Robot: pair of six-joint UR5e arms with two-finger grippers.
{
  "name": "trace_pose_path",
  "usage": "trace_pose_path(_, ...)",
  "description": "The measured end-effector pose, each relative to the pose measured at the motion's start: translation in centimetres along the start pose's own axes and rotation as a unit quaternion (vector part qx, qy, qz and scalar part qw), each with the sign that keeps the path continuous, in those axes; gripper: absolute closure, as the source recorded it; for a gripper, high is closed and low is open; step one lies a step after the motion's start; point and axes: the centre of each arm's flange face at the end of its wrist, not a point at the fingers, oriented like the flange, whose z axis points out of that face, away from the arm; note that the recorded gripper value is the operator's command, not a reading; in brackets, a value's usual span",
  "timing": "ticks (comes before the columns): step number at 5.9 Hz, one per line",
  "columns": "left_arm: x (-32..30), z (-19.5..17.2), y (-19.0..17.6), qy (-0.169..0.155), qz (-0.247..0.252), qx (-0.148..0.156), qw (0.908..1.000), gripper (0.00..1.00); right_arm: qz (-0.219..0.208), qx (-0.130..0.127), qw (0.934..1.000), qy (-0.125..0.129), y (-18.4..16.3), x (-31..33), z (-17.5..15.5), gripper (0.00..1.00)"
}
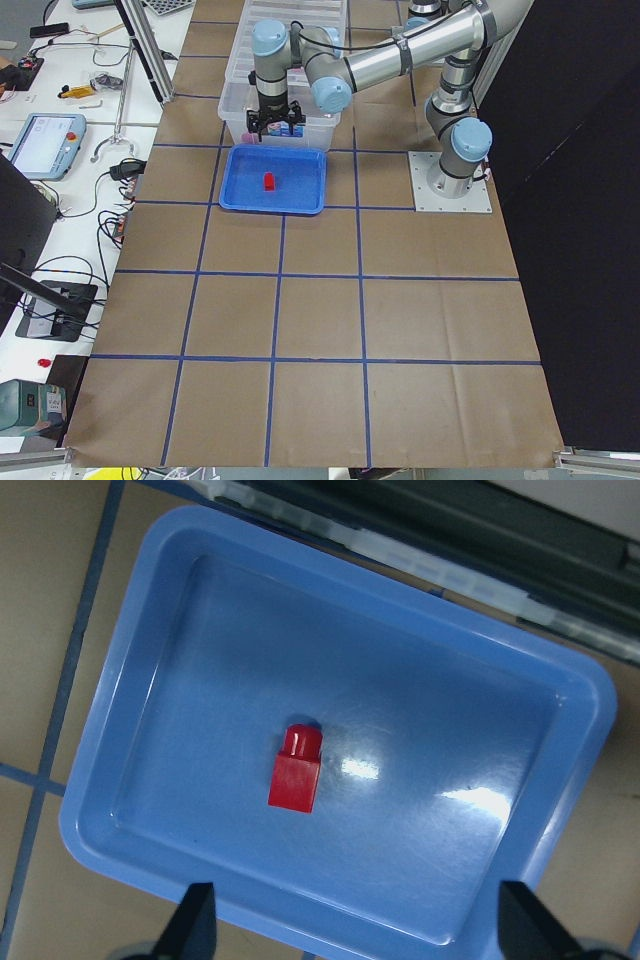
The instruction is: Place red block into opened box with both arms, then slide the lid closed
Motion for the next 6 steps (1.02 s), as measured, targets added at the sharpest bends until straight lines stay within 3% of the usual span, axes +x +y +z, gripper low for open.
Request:
trace_pose_path(2,-0.5,5.5,-0.4,0.006,0.092,0.001,0.9957,0.02,0.005,0.005,1.0,0.002,0.4,2.4,0.1,0.0)
trace_pose_path(6,-2.6,12.3,0.8,0.025,0.114,0.002,0.9932,0.02,0.009,0.016,0.9997,0.017,0.8,3.4,-1.6,0.0)
